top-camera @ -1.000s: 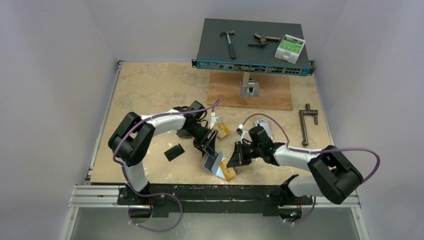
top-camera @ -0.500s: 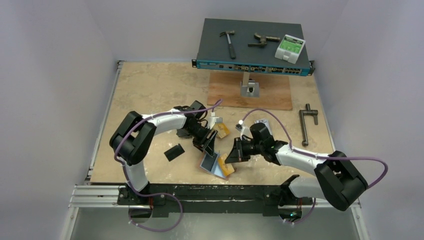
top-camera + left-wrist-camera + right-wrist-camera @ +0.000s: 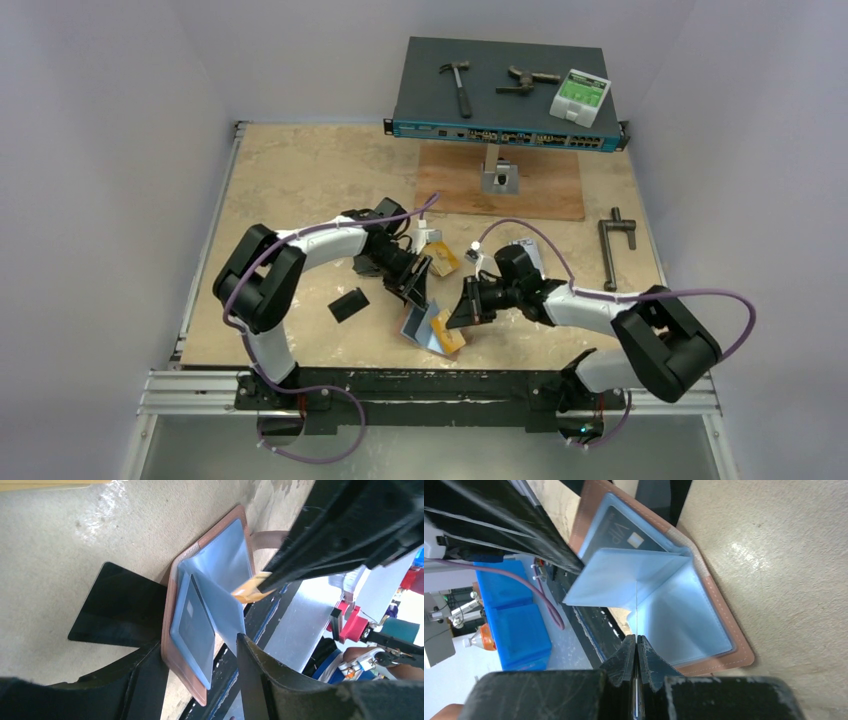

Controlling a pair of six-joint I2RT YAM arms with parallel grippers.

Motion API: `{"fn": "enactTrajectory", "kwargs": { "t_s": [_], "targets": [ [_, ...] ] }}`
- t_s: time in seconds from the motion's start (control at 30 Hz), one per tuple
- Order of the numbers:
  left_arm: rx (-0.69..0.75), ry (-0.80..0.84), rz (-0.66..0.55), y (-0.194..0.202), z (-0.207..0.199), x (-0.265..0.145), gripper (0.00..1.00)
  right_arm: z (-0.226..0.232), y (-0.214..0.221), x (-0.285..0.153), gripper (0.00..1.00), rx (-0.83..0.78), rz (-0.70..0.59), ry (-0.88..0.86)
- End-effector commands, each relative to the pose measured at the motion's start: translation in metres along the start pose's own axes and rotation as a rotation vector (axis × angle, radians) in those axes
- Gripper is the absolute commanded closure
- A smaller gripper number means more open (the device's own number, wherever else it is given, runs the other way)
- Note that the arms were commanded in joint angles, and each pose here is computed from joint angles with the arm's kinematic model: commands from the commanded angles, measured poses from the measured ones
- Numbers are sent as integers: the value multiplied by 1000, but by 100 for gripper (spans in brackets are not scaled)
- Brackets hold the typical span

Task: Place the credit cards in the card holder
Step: Pick up the card holder from the center of the board.

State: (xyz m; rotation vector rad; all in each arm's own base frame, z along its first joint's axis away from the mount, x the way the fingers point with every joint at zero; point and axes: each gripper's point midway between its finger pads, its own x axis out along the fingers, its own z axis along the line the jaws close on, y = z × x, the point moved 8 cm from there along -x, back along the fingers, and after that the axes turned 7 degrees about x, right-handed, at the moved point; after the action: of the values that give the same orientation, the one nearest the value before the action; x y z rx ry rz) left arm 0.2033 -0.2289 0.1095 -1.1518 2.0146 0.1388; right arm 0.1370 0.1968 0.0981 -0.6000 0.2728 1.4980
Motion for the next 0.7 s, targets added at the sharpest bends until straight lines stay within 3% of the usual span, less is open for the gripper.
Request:
{"fn": "enactTrajectory", "kwargs": {
  "t_s": [0.0, 0.43, 0.53, 0.67],
  "targets": [
    [24, 60, -92, -6, -7, -20, 51, 12, -15, 8, 100, -64, -6, -73],
    [0, 164, -40, -5, -7, -2, 50, 12, -19, 12, 100, -64, -14, -68],
    [22, 122, -15, -1, -7, 1, 51, 11, -19, 13, 100, -64, -13, -68],
    [92, 20, 15, 1, -9, 4, 59, 8, -17, 14, 100, -59, -7, -62]
  ]
}}
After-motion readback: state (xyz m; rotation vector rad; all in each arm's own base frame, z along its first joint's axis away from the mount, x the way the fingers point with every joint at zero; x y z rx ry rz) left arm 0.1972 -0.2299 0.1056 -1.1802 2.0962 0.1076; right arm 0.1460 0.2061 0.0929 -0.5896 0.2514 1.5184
